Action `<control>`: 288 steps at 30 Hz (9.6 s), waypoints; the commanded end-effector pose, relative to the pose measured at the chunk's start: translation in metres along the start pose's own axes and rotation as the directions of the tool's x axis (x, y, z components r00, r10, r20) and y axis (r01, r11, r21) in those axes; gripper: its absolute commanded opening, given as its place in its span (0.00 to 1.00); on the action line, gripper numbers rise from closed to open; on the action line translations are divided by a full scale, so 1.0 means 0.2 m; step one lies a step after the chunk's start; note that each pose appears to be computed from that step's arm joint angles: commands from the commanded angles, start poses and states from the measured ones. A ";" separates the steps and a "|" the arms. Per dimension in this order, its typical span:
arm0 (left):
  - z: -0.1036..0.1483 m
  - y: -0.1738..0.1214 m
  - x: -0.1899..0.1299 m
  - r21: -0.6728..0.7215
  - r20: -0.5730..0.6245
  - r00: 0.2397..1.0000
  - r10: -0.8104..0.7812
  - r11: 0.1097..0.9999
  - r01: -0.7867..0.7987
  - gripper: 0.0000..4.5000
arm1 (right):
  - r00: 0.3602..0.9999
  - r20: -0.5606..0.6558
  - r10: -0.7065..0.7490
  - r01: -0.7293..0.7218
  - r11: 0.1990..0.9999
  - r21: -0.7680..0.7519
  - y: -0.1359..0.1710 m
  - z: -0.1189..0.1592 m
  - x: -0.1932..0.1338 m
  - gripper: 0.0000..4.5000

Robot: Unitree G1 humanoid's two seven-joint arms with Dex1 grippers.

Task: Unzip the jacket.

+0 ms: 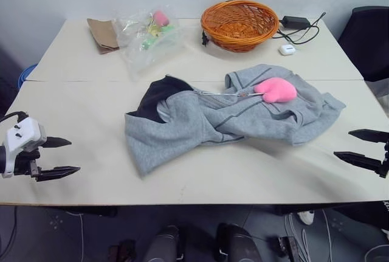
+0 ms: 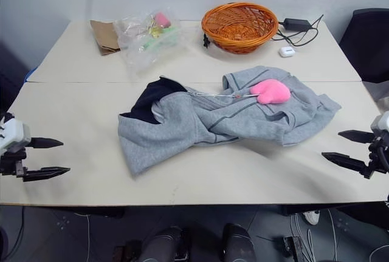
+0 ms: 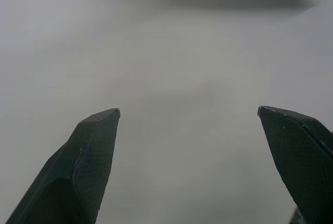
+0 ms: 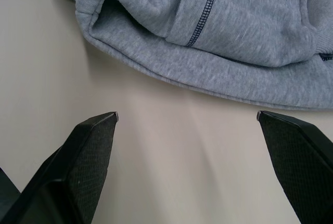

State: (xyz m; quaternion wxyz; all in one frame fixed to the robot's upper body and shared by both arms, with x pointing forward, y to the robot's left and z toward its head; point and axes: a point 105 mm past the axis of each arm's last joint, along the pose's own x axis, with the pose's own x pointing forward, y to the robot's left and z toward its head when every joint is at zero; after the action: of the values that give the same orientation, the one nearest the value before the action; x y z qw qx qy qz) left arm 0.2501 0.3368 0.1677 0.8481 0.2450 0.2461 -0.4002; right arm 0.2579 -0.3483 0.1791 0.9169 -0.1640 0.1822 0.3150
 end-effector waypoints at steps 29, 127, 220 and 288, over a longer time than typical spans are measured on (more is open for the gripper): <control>0.55 -0.31 0.31 0.187 0.234 0.930 -0.283 0.952 0.242 1.00 | 1.000 -0.002 0.018 -0.018 0.979 -0.205 0.04 0.19 0.09 1.00; 0.60 -0.22 0.10 0.195 0.085 0.846 -0.526 0.842 0.504 0.99 | 0.910 0.015 0.414 -0.393 0.872 -0.291 0.44 0.49 0.22 1.00; 0.69 -0.31 0.67 0.600 0.037 0.893 -0.449 0.724 0.339 0.82 | 0.871 -0.100 0.481 -0.486 0.812 -0.323 0.64 0.25 0.65 0.01; 0.13 -0.23 0.95 0.307 -0.066 0.957 -0.282 0.907 0.288 0.00 | 0.887 -0.033 -0.460 0.447 0.875 -0.188 -0.46 0.31 -0.40 0.00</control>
State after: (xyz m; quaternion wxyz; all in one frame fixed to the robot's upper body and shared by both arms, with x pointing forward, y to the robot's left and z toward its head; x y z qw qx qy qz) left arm 0.3314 0.1557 0.1019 0.7310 0.3337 0.1160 -0.5837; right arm 0.2818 -0.4141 0.2629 0.9354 -0.2745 0.1667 0.1479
